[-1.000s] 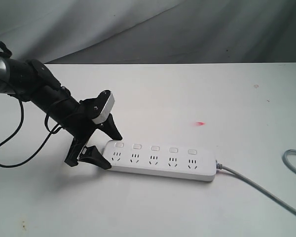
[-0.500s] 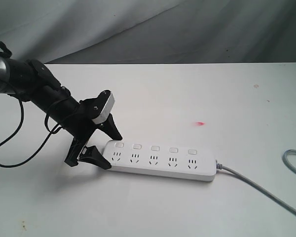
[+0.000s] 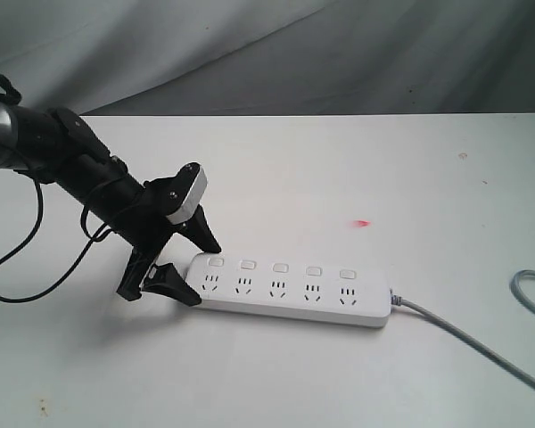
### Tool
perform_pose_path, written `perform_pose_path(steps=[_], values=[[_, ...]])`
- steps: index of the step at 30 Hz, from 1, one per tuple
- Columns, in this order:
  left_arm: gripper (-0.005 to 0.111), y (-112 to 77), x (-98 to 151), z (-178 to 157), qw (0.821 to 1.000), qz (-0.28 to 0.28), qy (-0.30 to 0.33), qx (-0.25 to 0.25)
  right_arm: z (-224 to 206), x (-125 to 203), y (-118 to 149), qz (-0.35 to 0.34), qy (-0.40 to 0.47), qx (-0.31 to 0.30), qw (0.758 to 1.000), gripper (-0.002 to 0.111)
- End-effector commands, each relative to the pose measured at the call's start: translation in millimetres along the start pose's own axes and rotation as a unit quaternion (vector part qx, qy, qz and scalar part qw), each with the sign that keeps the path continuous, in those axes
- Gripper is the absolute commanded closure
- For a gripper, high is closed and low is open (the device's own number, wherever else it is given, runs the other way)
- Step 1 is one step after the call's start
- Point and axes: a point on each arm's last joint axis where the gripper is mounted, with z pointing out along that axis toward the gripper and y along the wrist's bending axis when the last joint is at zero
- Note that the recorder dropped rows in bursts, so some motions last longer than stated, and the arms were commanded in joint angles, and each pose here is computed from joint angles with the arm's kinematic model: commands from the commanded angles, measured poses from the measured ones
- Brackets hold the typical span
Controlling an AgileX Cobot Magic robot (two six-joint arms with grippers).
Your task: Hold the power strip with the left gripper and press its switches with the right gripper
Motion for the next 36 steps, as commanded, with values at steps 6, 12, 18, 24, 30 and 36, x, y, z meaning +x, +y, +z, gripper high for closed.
perform_pose_path(steps=[6,12,18,24,30,36], values=[[0.072,1.5,-3,1,1.0,0.005,-0.005,-0.002,10,30,-1,0.005,0.038,0.025,0.999,0.108],[0.072,1.5,-3,1,1.0,0.005,-0.005,-0.002,16,43,1,0.016,0.039,0.022,0.999,0.108],[0.072,1.5,-3,1,1.0,0.006,-0.005,-0.002,16,43,1,0.017,0.038,0.022,0.999,0.108],[0.072,1.5,-3,1,1.0,0.006,-0.005,-0.002,16,43,1,0.017,0.038,0.022,0.999,0.108],[0.072,1.5,-3,1,1.0,0.006,-0.005,-0.002,16,43,1,0.017,0.038,0.022,0.999,0.108],[0.072,1.5,-3,1,1.0,0.006,-0.005,-0.002,16,43,1,0.017,0.038,0.022,0.999,0.108]])
